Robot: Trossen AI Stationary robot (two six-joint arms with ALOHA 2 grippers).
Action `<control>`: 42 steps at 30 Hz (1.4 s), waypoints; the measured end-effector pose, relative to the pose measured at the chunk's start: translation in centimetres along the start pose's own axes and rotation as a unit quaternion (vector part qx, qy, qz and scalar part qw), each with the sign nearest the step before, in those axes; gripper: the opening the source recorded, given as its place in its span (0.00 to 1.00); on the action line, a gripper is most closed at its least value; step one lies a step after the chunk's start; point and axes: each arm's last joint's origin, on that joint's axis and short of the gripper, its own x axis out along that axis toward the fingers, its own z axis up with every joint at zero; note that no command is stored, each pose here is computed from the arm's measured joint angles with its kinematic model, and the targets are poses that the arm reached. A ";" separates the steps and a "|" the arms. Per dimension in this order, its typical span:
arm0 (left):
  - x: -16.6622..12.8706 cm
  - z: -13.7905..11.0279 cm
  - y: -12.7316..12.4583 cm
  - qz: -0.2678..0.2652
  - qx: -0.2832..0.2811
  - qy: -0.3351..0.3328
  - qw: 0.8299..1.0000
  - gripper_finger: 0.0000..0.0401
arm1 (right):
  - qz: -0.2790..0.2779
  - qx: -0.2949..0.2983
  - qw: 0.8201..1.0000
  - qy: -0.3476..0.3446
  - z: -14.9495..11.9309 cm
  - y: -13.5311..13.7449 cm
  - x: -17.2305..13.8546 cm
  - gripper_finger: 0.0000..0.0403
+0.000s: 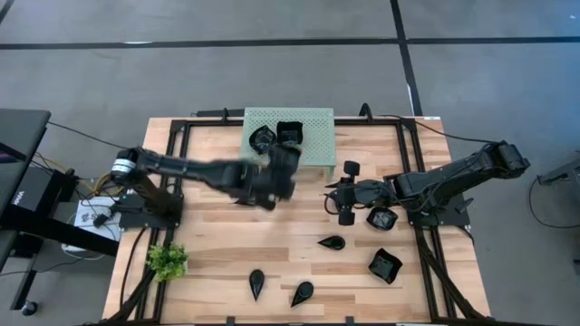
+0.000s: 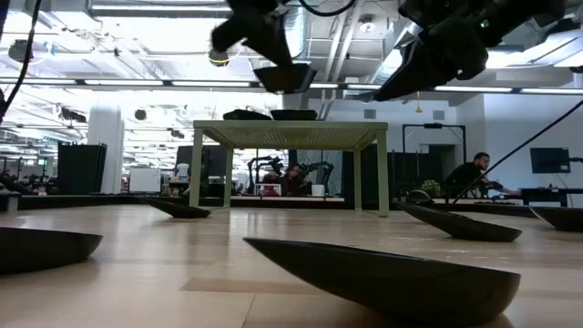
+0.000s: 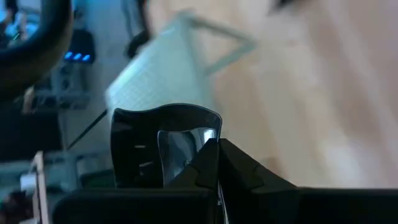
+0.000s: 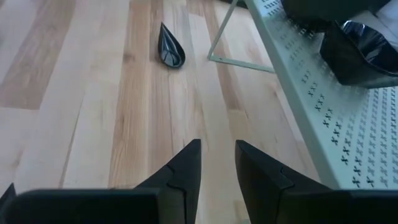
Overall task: Pick & Place Mini shaped plates
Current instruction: Stack the distorted square plate on top of the other distorted square plate on the shelf
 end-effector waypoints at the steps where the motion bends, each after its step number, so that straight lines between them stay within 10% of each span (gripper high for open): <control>1: 0.3 -0.2 1.0 0.010 -0.008 0.001 1.000 0.01 | 0.000 0.001 1.000 0.000 0.0 0.0 0.0 0.23; 13: 4.5 -4.5 6.8 -0.017 -0.086 -0.049 0.995 0.02 | 0.001 0.066 0.998 -0.009 0.2 0.0 0.0 0.23; 42: 5.5 -6.4 8.3 -0.010 -0.118 -0.037 0.992 0.17 | 0.002 0.105 0.994 -0.015 0.3 0.0 0.0 0.23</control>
